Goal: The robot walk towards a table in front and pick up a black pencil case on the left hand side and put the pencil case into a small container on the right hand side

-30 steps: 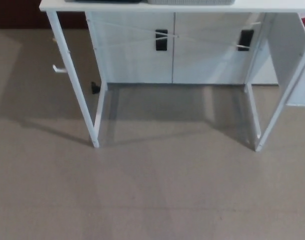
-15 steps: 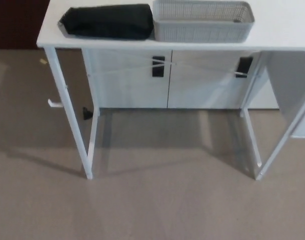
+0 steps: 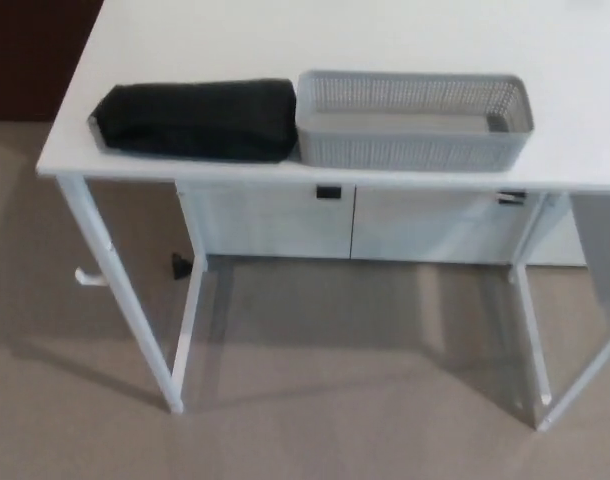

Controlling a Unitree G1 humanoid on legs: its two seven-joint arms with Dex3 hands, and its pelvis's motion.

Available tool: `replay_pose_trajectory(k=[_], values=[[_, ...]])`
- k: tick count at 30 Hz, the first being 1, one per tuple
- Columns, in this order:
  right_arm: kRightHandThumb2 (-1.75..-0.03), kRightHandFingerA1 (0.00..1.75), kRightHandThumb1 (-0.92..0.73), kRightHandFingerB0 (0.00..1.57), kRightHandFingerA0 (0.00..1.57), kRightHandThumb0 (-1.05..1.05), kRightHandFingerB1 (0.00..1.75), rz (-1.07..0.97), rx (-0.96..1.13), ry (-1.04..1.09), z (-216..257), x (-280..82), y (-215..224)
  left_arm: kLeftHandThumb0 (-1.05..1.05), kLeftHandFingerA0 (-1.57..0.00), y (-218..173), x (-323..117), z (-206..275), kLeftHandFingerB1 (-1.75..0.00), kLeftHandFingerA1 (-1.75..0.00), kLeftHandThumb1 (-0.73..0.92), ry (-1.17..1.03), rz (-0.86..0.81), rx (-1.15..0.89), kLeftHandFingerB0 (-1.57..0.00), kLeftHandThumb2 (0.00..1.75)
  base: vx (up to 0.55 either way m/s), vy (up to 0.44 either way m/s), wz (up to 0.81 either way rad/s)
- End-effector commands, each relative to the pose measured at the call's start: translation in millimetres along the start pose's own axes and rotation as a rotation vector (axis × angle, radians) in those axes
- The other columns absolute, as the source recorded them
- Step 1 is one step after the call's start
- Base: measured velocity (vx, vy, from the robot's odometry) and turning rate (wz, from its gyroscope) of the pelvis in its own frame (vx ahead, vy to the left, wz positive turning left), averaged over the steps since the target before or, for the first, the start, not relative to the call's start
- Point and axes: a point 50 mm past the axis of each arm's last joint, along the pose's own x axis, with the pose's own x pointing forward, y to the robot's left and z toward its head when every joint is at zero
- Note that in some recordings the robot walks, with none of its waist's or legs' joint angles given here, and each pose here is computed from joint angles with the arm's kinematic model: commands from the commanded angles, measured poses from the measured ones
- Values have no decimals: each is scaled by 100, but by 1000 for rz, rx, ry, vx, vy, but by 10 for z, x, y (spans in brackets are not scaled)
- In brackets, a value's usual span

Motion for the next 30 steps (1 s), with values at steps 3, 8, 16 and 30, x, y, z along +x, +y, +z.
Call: replay_pose_trajectory(k=[3, 8, 16, 30], values=[[-88, 64, -41, 15, 42, -32, 51, 7, 30, 1, -71, -40, 40, -42, -46, 66, -59, -77, -33, -44, 49, 19, 1, 31, -31, 56, 287, 27, -7], [-57, 54, -60, 26, 50, -38, 40, 3, 12, 13, -101, -40, 18, -50, -41, 56, -44, -55, -42, -50, 39, 16, -6, 45, -27, 68, 335, 159, -23], [-57, 52, -59, 26, 48, -38, 40, 2, 35, 4, -58, 3, -5, -40, -45, 75, -15, -10, -33, -42, 47, 1, 2, 24, -31, 55, 349, 170, -21], [-57, 51, -60, 27, 50, -35, 39, 4, 32, -22, 32, 31, -1, -38, -48, 119, 8, 70, -33, -43, 48, -27, 17, 42, -31, 55, 192, -61, 5]])
